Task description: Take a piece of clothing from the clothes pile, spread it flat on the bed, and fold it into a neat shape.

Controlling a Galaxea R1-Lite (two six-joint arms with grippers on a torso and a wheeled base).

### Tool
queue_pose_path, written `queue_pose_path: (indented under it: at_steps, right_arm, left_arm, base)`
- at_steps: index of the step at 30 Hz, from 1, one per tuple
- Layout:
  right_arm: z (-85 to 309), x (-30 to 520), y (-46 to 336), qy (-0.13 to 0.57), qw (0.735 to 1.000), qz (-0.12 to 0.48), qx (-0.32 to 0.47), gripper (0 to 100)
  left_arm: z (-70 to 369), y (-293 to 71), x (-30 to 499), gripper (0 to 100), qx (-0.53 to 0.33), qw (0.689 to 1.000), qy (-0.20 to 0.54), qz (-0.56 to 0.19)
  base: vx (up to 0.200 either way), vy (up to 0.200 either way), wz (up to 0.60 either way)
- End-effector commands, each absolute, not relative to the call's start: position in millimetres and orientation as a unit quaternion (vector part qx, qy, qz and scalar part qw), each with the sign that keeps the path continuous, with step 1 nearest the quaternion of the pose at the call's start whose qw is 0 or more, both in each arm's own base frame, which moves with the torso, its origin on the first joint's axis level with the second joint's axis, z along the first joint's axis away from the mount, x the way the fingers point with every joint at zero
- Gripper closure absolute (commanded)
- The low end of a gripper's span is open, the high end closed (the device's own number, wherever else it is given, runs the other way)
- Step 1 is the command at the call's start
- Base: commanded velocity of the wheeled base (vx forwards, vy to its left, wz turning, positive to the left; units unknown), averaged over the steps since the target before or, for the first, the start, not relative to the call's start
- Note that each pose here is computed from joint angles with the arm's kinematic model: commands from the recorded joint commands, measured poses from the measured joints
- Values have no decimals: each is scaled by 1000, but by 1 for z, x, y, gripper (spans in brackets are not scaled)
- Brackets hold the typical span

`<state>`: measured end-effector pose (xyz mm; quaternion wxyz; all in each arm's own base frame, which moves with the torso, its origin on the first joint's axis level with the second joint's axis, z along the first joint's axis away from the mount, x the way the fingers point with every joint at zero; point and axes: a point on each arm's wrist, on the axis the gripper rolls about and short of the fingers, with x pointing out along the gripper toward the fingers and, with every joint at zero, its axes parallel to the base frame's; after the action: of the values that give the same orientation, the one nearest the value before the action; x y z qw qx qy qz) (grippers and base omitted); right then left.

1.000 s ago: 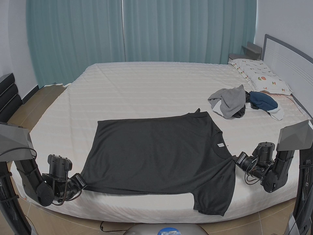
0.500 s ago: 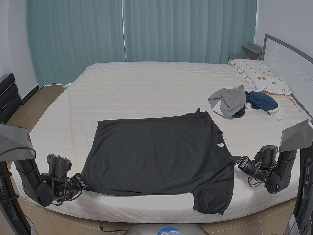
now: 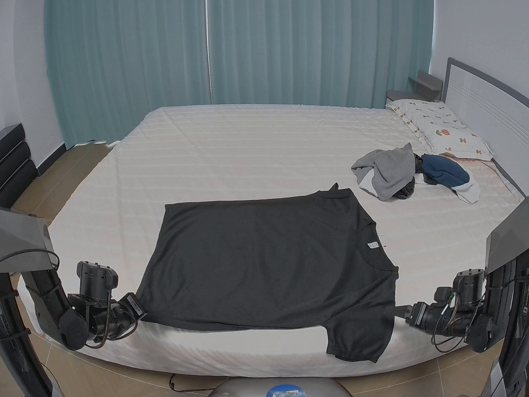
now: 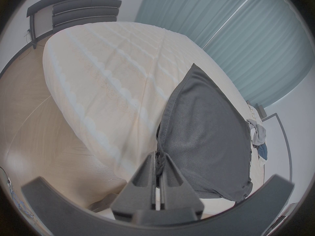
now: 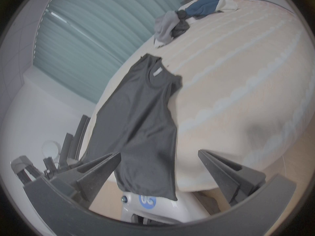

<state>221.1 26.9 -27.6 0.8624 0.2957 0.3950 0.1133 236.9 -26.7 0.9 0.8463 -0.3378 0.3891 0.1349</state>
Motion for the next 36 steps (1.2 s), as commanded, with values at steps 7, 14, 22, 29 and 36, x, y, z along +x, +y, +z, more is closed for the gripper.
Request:
queue_pose_path:
  at_steps: [7, 14, 22, 29, 36]
  right_arm:
    - [-38, 226, 46, 409, 857, 145, 280, 0]
    - [-35, 228, 46, 400, 860, 148, 281, 0]
    - [-34, 224, 43, 402, 860, 140, 280, 100]
    - [-27, 212, 33, 408, 859, 119, 286, 100]
    - [-21, 206, 27, 424, 856, 98, 278, 100]
  left_arm:
    - [-1, -27, 237, 100, -337, 845, 393, 136]
    - [-2, -27, 237, 100, -337, 844, 394, 136]
    - [-2, -27, 237, 100, -337, 844, 394, 136]
    - [-1, -27, 237, 100, -336, 845, 393, 136]
    - [0, -25, 236, 100, -336, 846, 390, 137]
  base:
    - [0, 0, 0]
    - [0, 0, 0]
    - [0, 0, 0]
    - [0, 0, 0]
    - [0, 0, 0]
